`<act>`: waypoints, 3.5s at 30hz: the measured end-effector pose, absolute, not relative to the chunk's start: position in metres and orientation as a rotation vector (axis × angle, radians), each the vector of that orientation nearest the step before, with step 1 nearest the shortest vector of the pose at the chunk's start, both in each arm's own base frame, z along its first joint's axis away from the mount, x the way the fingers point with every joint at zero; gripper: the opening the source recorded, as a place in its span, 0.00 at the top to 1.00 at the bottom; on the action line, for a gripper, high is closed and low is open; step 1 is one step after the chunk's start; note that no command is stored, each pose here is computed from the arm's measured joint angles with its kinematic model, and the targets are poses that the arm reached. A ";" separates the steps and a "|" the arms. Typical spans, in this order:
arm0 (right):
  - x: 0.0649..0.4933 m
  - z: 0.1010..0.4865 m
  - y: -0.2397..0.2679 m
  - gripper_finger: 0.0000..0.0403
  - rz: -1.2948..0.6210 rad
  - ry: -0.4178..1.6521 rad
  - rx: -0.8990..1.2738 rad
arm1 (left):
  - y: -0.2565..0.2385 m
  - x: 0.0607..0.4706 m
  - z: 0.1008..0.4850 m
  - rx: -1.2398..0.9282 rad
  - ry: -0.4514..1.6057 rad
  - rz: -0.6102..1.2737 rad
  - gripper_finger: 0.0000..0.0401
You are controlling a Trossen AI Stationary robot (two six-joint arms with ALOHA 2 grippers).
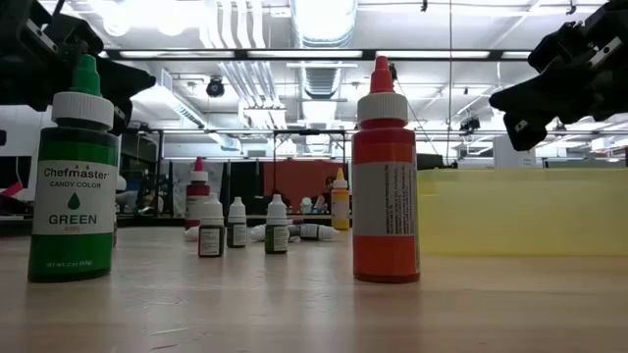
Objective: Pick & Place food coloring
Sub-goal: Put the right big yellow food coloring bottle into the yellow bin
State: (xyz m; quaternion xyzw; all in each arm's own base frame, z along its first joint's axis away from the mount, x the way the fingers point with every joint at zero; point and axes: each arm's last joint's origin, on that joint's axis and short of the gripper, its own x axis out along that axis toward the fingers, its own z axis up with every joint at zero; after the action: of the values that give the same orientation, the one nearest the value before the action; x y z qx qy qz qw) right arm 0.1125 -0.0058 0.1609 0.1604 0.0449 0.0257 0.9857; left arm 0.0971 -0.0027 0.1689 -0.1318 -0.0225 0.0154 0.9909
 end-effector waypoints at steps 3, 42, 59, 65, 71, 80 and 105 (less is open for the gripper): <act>0.113 0.161 -0.006 0.98 0.052 0.091 0.324 | -0.003 0.097 0.169 -0.270 -0.045 0.030 1.00; 0.120 0.311 -0.010 0.98 0.004 -0.467 0.276 | 0.001 0.082 0.341 -0.362 -0.416 0.062 1.00; 0.145 0.378 -0.013 0.98 -0.015 -0.463 0.198 | -0.001 0.113 0.376 -0.316 -0.362 0.070 1.00; 0.151 0.385 -0.013 0.96 -0.025 -0.378 0.210 | -0.001 0.119 0.387 -0.260 -0.363 0.081 0.95; 0.153 0.391 -0.014 0.88 -0.056 -0.344 0.237 | -0.002 0.123 0.391 -0.247 -0.357 0.084 0.83; 0.150 0.400 -0.015 0.69 -0.079 -0.347 0.246 | -0.002 0.130 0.389 -0.235 -0.340 0.088 0.78; 0.136 0.485 -0.018 0.29 -0.259 -0.131 0.136 | -0.001 0.135 0.452 -0.112 -0.312 0.148 0.57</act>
State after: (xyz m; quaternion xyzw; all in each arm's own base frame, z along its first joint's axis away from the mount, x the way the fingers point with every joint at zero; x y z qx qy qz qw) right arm 0.1356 -0.0183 0.4845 0.0679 -0.0652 -0.1289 0.9872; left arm 0.1354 -0.0007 0.4515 -0.0559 -0.1551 0.0734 0.9836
